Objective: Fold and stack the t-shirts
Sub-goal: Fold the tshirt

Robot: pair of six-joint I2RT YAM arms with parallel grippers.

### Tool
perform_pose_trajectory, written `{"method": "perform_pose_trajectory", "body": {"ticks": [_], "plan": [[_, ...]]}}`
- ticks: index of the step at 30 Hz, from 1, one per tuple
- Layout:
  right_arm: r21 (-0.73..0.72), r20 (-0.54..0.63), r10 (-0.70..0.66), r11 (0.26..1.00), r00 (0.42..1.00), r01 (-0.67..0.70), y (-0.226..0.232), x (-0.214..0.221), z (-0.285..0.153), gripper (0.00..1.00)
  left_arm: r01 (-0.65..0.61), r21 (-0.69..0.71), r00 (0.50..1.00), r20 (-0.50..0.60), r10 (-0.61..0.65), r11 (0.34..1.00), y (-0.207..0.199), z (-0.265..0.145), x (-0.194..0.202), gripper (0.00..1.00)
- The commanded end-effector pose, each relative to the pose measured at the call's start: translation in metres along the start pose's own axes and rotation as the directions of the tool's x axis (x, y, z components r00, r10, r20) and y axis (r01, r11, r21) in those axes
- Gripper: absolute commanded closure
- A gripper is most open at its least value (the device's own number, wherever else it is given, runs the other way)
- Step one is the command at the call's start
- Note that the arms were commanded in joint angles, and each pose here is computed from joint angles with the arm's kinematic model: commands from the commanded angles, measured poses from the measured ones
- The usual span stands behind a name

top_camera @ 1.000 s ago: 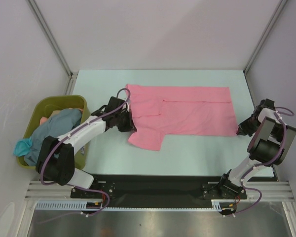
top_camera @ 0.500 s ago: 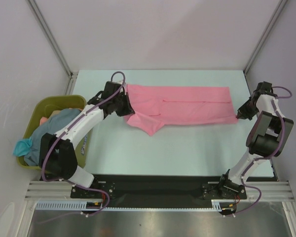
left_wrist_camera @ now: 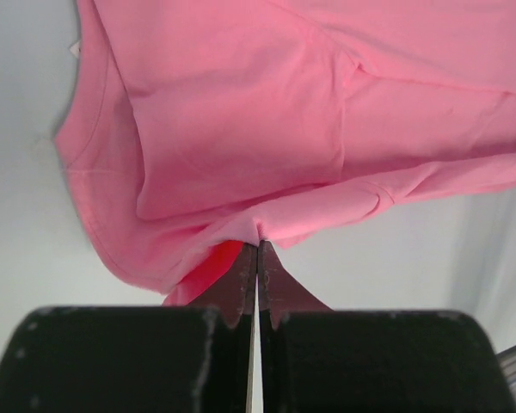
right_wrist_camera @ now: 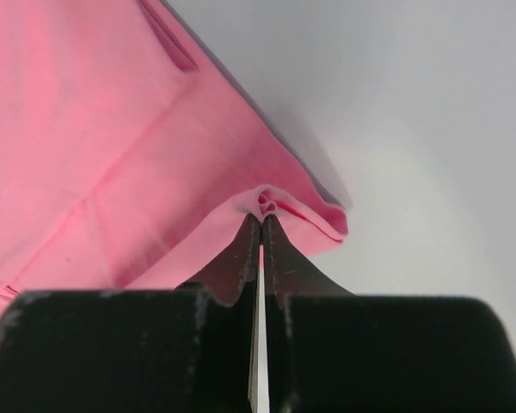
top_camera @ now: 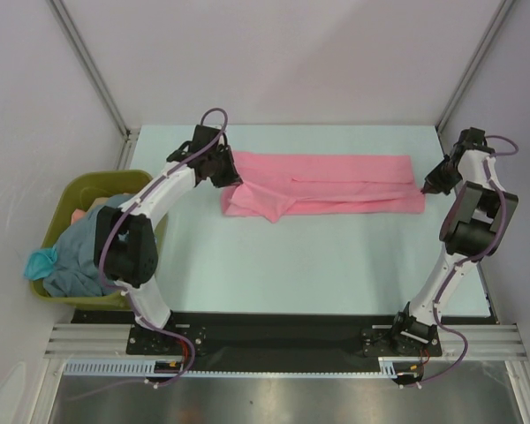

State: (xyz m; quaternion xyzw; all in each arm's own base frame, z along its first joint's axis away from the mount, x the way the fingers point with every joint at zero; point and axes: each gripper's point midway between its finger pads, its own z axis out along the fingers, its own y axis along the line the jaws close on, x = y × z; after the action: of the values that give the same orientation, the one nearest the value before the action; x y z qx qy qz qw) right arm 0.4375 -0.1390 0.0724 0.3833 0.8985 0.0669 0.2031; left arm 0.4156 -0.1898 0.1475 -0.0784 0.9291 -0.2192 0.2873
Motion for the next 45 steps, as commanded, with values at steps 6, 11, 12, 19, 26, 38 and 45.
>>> {"method": "perform_pose_trajectory", "body": {"ticks": [6,11,12,19,26,38,45], "plan": [[-0.043,0.024,-0.022,0.999,0.999,0.023,0.032,-0.029,0.009,1.0,0.04,0.011,0.997,0.064,-0.04,0.999,0.002,0.015,-0.048,1.0],[-0.028,0.004,-0.019,0.999,1.0,0.019,0.032,-0.03,0.023,1.0,0.007,0.018,0.998,0.065,-0.008,1.0,-0.003,0.029,-0.065,1.0],[-0.024,-0.001,-0.018,1.0,1.0,0.018,0.031,-0.029,0.024,1.0,0.004,0.019,0.998,0.063,-0.005,1.0,-0.004,0.031,-0.067,1.0],[-0.014,-0.008,-0.02,1.0,1.0,0.02,0.029,-0.03,0.031,1.0,0.022,0.029,0.998,0.053,-0.023,0.999,-0.006,0.045,-0.073,1.0],[-0.01,-0.003,-0.022,1.0,1.0,0.022,0.028,-0.035,0.036,0.99,0.026,0.009,0.999,0.035,-0.026,1.0,0.0,0.058,-0.073,1.0],[-0.013,-0.015,-0.016,1.0,1.0,0.016,0.033,-0.043,0.044,0.97,0.055,-0.001,0.998,0.042,-0.055,0.998,0.008,0.069,-0.084,1.0],[0.0,-0.034,-0.021,1.0,0.999,0.021,0.029,-0.039,0.049,0.94,0.068,-0.002,0.997,0.04,-0.068,0.998,0.012,0.076,-0.087,1.0]]}}
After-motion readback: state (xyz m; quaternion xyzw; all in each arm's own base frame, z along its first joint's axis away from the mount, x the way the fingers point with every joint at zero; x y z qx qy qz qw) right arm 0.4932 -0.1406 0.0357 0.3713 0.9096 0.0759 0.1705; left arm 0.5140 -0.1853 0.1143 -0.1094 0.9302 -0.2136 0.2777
